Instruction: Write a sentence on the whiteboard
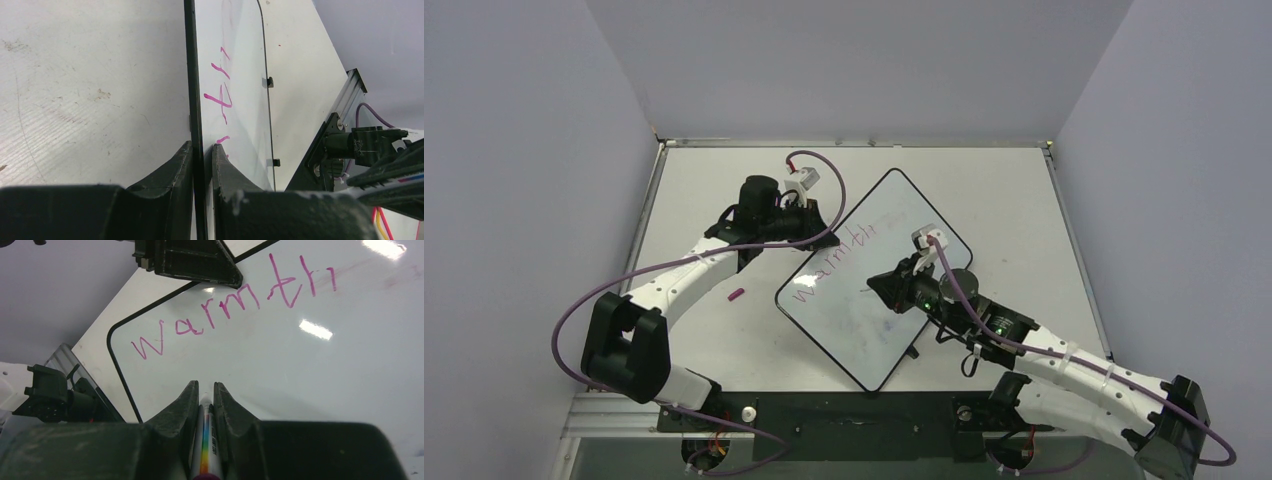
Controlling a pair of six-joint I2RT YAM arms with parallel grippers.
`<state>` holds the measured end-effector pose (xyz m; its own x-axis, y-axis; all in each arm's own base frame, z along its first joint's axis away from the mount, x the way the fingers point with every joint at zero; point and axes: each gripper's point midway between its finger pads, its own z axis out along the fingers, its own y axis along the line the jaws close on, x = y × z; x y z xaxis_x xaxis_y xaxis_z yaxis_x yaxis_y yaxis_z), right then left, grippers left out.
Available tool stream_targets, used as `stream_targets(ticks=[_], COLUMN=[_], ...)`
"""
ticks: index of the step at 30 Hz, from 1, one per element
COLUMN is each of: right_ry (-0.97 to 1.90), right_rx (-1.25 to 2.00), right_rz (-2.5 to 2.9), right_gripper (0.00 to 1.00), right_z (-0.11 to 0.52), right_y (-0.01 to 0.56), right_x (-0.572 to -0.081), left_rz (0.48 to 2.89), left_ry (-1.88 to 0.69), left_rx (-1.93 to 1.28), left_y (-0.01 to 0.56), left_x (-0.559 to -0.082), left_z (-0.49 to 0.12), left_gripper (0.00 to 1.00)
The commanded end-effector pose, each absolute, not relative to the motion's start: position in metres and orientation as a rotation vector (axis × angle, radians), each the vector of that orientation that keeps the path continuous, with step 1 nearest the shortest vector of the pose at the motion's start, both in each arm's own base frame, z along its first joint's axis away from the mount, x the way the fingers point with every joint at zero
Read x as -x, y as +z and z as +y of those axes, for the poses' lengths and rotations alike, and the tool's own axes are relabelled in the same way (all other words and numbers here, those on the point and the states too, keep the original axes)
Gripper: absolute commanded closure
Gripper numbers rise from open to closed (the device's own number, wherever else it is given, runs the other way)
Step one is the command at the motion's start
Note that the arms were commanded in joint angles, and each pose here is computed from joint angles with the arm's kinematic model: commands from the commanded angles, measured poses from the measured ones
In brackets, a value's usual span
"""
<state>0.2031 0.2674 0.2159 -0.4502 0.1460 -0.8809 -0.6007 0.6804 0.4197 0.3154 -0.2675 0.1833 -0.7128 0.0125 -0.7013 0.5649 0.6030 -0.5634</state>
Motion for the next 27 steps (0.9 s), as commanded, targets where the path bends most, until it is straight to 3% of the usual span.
stream_targets(ticks=[1,27], right_ry=[0.933,0.984], right_rx=[0.354,0.453], right_rz=[1.779,1.756], right_gripper=[1.00,1.00], right_z=[0.281,0.323], right_y=[0.232,0.219], right_x=[-0.197,-0.161], left_rz=[2.069,2.042], left_ry=[-0.910,-0.900], left_rx=[-0.478,-0.471], left_y=[0.193,0.194], left_x=[-0.336,-0.338], left_z=[-0.254,-0.249], left_gripper=[1.00,1.00])
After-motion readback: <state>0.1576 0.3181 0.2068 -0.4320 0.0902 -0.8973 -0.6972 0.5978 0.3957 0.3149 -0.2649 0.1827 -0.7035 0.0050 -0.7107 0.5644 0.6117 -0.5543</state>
